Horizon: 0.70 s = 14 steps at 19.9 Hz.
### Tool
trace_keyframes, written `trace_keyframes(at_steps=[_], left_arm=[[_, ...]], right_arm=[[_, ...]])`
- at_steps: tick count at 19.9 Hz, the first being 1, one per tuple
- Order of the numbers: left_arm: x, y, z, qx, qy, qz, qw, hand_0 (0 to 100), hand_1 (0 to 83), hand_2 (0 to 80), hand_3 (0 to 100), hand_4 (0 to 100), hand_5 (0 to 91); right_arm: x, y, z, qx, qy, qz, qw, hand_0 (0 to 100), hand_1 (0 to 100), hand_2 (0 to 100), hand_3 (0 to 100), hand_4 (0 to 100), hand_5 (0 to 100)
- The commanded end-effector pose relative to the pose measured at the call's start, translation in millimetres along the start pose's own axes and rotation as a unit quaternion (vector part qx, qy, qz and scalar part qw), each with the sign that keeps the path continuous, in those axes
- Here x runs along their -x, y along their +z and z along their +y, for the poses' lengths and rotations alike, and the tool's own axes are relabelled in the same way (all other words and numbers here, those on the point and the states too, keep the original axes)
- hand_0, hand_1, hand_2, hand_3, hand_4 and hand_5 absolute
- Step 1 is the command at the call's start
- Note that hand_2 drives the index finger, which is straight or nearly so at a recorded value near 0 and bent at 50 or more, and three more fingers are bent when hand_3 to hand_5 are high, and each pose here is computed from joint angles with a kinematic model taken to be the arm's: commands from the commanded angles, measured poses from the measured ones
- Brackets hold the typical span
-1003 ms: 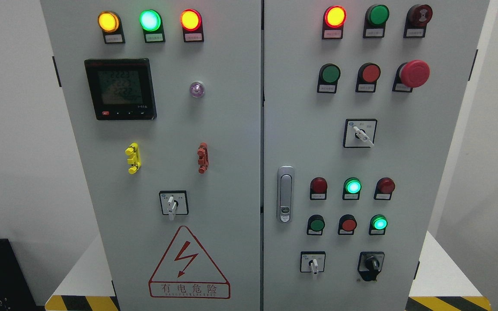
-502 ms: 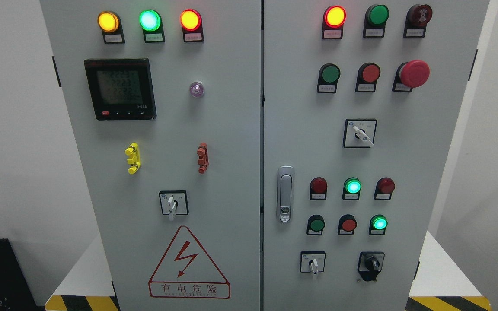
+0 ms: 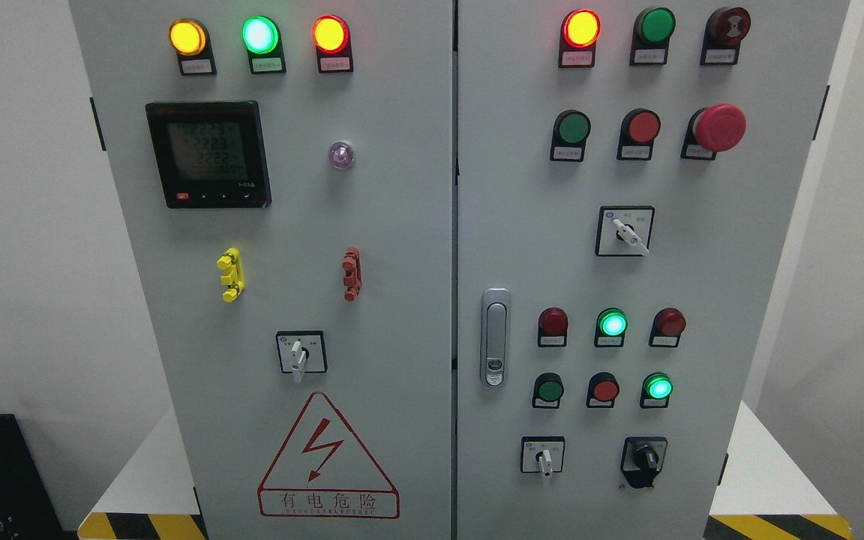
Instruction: Turn on light switch 1
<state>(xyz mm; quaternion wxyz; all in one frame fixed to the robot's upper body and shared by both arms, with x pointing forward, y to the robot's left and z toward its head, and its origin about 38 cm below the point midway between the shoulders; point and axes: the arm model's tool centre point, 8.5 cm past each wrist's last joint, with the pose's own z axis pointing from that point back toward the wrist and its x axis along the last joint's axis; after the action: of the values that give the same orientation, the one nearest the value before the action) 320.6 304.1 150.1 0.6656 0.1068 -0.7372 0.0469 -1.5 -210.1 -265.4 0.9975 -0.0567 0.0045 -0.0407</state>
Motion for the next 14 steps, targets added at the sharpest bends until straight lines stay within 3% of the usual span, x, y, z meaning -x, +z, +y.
trace_keyframes(at_steps=[1, 14], left_arm=[[-50.0, -16.5, -26.9, 0.026, 0.019, -0.065, 0.997, 10, 66.3, 47.7, 87, 90, 79.1], [-72.3, -36.1, -57.9, 0.015, 0.041, -0.054, 0.998, 3, 71.4, 50.6, 88, 90, 79.0]], right_arm=[[0.0, 0.0, -0.1, 0.000, 0.000, 0.000, 1.000, 31, 0, 0, 0, 0, 0], [0.0, 0.0, -0.1, 0.000, 0.000, 0.000, 1.000, 31, 0, 0, 0, 0, 0]])
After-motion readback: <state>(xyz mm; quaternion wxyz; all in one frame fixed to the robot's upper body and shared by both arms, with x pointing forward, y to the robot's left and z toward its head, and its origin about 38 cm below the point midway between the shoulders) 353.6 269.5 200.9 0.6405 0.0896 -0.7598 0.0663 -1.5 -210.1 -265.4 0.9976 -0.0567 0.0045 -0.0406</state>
